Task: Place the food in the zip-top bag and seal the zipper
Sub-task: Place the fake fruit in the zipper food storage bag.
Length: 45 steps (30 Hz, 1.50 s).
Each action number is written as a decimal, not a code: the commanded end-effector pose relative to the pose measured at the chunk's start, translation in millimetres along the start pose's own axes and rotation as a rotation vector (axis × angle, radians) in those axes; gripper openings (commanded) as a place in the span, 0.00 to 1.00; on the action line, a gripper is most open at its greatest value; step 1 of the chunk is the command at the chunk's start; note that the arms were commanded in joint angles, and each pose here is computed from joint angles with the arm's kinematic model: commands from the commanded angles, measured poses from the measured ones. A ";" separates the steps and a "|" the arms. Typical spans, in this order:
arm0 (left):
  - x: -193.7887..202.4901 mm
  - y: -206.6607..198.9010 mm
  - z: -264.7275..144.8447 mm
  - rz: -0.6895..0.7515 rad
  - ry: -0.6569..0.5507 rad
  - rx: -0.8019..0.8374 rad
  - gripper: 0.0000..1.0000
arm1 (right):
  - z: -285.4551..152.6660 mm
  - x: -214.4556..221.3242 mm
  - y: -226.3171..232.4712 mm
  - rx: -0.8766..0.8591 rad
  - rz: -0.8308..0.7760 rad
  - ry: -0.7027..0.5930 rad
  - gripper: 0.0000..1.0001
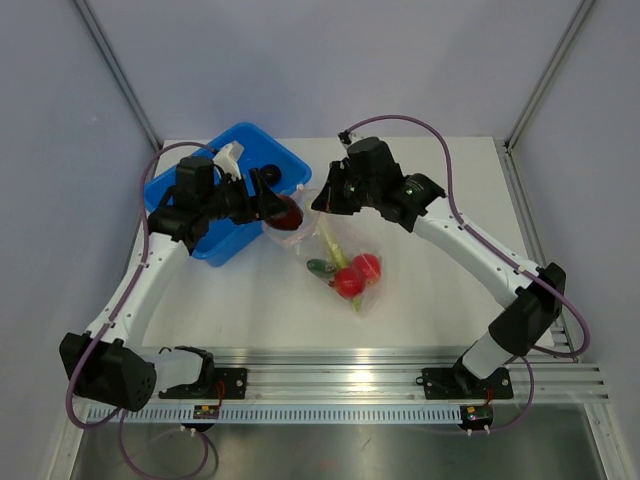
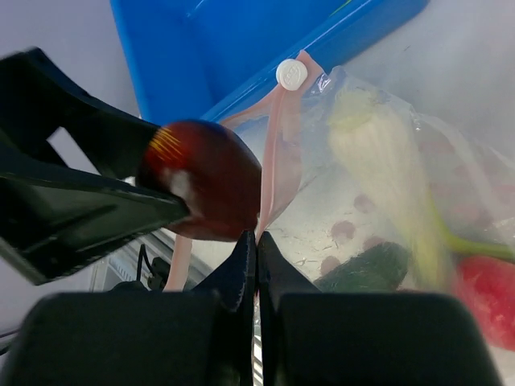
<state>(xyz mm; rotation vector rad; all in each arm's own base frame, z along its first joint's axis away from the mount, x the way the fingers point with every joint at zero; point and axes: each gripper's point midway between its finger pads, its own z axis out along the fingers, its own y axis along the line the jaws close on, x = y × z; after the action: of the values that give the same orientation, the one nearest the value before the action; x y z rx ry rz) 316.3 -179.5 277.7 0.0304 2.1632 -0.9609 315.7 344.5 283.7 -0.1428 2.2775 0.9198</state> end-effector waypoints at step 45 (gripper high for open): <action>-38.1 -19.7 -27.1 0.141 -0.069 -0.004 0.84 | -59.3 -8.6 27.2 -0.100 -0.050 -0.087 0.00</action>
<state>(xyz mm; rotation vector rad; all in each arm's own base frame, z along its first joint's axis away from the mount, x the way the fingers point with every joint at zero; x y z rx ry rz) 297.6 -185.8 322.9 0.2141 2.0810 -0.9457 293.3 327.8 303.5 -0.1573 2.2353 0.9408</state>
